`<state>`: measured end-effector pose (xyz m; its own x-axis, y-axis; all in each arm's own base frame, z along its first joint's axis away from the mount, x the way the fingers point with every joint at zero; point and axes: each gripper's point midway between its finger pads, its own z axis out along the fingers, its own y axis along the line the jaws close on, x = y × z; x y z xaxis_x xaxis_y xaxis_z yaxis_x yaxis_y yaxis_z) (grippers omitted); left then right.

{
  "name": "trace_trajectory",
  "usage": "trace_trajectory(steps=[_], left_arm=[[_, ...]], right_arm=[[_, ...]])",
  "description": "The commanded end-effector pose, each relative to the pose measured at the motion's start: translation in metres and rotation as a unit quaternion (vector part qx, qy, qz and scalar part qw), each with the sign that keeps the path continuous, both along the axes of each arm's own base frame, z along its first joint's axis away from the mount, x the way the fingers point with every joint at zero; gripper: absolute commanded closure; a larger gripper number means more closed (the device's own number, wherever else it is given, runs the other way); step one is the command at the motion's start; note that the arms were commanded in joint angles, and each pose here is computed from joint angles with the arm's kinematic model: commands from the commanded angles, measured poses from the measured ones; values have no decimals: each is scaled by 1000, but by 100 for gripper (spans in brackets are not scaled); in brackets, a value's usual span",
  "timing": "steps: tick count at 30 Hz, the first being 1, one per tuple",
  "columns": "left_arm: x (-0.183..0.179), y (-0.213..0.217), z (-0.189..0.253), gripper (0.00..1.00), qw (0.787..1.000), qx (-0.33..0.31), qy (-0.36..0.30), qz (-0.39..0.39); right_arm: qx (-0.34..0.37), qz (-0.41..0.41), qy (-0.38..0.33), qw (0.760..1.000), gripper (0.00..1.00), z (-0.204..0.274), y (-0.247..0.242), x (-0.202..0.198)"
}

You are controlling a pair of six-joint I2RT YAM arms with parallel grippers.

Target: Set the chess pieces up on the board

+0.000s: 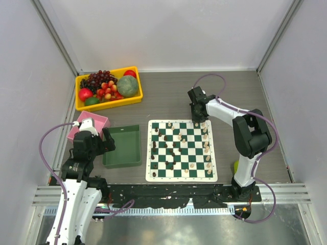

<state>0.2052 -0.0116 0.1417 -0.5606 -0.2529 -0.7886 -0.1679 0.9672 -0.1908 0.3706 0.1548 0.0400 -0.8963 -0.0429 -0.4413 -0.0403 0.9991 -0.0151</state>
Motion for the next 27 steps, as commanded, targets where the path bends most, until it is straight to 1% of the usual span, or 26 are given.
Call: trace_trajectory(steps=[1, 12, 23, 27], left_arm=[[7, -2, 18, 1, 1000, -5, -27, -3], [7, -2, 18, 1, 1000, -4, -28, -4], [7, -2, 18, 1, 1000, -5, -29, -3], [7, -2, 19, 1, 1000, -5, -29, -4]], right_arm=[[-9, -1, -14, 1000, 82, 3, -4, 8], [-3, 0, -4, 1000, 79, -6, -3, 3], [7, 4, -20, 1000, 78, 6, 2, 9], [6, 3, -16, 1000, 78, 3, 1, 8]])
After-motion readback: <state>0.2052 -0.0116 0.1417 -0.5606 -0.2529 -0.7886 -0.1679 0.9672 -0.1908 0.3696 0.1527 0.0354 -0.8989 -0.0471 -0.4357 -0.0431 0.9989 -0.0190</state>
